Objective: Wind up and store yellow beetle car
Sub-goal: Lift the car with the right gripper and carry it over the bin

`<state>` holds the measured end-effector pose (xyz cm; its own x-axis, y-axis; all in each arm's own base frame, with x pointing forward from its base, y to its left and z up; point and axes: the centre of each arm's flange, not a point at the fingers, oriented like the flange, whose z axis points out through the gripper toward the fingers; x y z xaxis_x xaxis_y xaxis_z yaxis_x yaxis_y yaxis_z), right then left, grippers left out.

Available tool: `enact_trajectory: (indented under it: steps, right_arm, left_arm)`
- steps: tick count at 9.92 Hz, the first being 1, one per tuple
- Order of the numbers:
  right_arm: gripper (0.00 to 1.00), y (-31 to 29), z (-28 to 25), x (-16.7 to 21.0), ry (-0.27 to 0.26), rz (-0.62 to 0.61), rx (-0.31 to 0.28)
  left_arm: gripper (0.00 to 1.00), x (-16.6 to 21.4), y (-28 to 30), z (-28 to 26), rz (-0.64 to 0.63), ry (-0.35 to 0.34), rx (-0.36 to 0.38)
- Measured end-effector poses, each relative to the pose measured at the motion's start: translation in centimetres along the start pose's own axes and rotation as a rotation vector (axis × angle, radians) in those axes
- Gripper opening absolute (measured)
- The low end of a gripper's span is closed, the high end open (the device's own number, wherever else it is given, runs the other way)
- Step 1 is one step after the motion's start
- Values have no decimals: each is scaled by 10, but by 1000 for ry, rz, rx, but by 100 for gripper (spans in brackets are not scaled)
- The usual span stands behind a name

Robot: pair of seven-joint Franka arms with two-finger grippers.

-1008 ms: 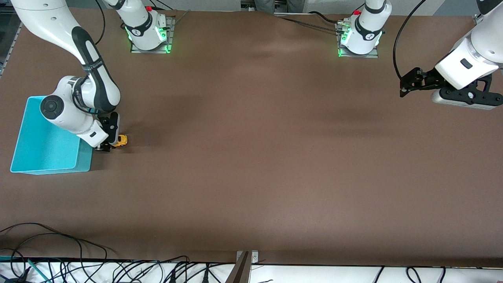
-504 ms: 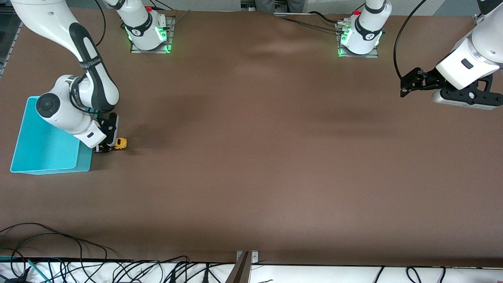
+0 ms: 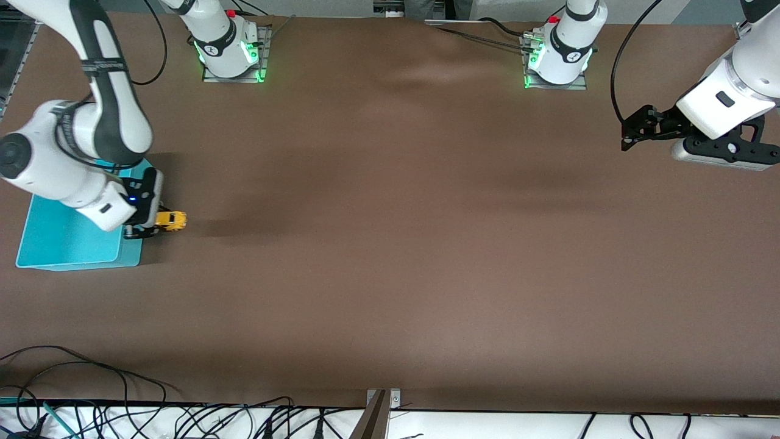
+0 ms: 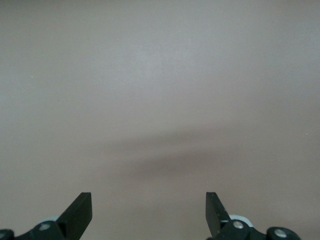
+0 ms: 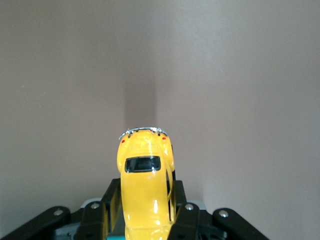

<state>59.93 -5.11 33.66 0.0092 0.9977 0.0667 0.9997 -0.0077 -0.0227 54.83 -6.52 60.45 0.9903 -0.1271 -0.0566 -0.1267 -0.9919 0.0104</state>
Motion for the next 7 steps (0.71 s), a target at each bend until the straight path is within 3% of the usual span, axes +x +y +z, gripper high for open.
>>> enact_trajectory:
  steps: [2,5,7]
  right_arm:
    - [46,-1,-20,-52,-15,45,6]
    - [46,-23,-3,-147,-31,102,34]
    - [46,-26,21,-174,-48,116,36]
  left_arm:
    - [100,0,0,0,0,0,0]
    - [100,0,-1,0,-1,0,0]
    - [100,0,-1,0,-1,0,0]
